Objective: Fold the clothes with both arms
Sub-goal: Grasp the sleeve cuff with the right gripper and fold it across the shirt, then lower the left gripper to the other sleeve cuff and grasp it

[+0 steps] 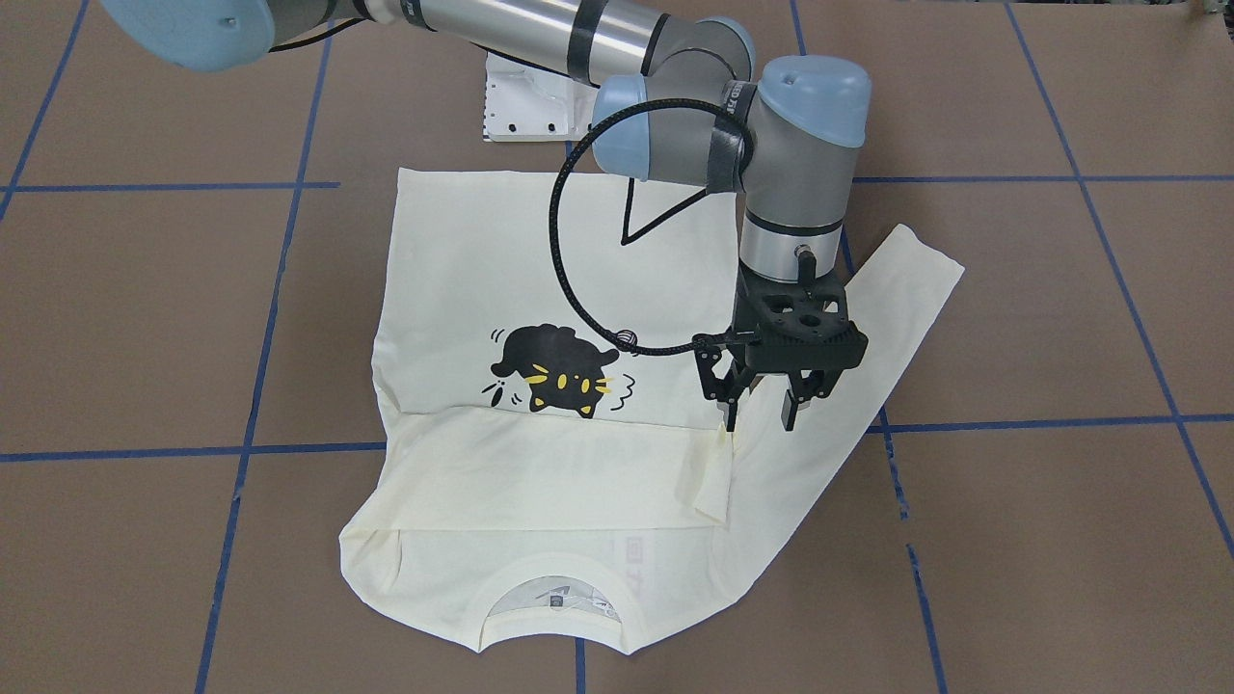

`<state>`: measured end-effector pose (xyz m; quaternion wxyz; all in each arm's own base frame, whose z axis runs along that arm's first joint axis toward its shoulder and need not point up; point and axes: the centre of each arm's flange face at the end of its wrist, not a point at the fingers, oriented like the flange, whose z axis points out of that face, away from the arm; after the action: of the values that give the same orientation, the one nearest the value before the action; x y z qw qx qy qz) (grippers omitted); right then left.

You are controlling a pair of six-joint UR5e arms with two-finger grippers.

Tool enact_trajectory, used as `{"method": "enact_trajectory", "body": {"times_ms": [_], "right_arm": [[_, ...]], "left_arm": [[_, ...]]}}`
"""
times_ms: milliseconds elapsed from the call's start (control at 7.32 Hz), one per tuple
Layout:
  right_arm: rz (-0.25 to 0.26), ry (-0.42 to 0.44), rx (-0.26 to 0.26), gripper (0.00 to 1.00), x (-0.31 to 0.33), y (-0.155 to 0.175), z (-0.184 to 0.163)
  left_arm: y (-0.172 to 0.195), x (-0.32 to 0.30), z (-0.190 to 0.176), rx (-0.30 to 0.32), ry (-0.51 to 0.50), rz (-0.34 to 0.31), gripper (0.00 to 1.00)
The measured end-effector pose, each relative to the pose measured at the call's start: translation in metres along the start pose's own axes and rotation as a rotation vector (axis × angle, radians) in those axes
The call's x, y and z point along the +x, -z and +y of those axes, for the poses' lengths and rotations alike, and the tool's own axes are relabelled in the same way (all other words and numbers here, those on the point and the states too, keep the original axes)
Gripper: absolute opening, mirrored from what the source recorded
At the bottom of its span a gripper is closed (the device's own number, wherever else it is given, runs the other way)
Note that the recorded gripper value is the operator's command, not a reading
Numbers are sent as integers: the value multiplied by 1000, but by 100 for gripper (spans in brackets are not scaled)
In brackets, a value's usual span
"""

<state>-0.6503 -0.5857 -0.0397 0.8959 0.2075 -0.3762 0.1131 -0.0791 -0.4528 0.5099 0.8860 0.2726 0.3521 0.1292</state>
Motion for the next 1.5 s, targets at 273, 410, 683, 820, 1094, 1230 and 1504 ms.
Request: {"method": "enact_trajectory", "body": {"times_ms": [273,410,683,820,1094,1230,1504], "right_arm": [[23,-6,-113,100,29,31,-48],[31,11,-171,100,59,43,-75],[15,85,-241,100,154,45,-112],[5,138,-255,100,214,39,-121],[-17,255,-269,100,347,34,-128],[-32,305,-278,100,411,39,-125],[-69,387,-303,100,535,55,-107]], "left_arm": [[7,7,-22,62,-60,-3,100],[11,14,-27,108,-104,0,100],[-15,56,-34,133,-153,85,100],[-38,89,-34,111,-129,155,100],[-79,147,-9,65,-41,249,100],[-98,174,8,51,-8,261,100],[-136,235,37,21,50,267,100]]}}
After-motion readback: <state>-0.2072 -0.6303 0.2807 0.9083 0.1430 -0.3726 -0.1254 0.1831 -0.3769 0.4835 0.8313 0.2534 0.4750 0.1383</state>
